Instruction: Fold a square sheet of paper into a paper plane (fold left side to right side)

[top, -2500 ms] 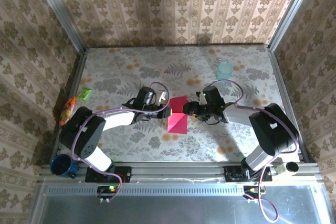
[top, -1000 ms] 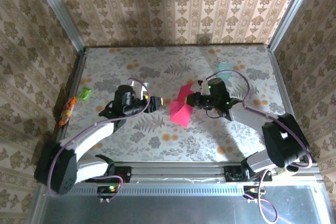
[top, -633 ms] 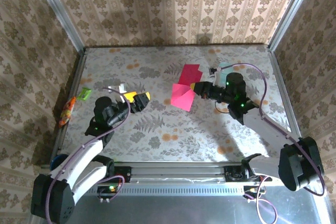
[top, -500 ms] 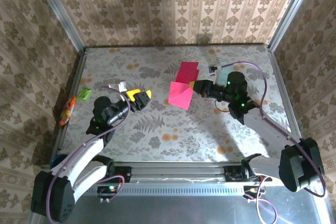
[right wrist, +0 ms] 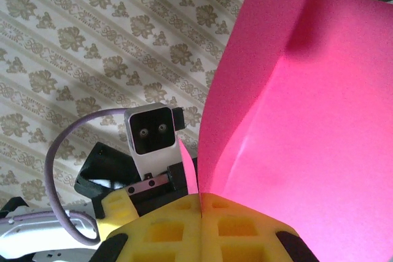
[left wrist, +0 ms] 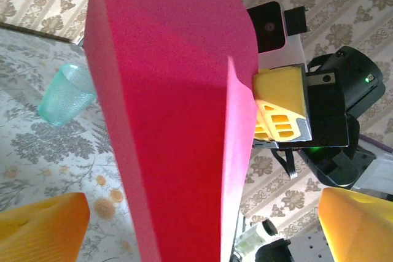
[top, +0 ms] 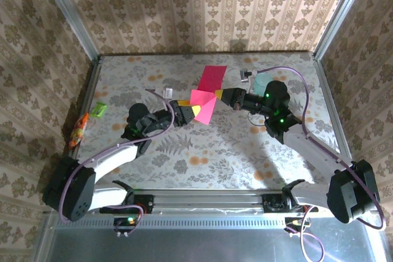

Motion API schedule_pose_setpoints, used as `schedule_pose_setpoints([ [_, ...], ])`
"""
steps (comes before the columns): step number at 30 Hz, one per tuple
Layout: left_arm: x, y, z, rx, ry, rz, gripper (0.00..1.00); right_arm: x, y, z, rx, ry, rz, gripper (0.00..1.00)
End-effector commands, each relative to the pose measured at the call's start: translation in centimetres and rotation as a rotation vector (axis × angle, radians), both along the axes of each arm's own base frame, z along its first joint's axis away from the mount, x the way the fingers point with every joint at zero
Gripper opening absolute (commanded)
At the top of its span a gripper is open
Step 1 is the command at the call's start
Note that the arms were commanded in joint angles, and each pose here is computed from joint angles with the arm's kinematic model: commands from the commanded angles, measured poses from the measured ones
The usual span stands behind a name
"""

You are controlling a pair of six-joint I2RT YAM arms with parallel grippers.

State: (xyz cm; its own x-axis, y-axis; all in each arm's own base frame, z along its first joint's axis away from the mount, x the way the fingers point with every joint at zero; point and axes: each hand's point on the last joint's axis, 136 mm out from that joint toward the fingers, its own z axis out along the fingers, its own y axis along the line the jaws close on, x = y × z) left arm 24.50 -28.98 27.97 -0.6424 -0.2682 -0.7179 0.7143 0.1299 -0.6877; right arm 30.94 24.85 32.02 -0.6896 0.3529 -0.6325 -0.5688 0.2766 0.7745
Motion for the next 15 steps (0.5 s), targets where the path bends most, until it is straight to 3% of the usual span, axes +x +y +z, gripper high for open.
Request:
schedule_pose_setpoints([
  [1,-0.8,-0.8,2.4,-0.045,-0.073,-0.06,0.92,0.1,0.3,-0.1,0.02,-0.001,0.003,0.0],
  [15,-0.4,-1.3,1.3,-0.02,-0.028,-0.086,0.47,1.0,-0.3,-2.1,-0.016,0.027,-0.053,0.01],
])
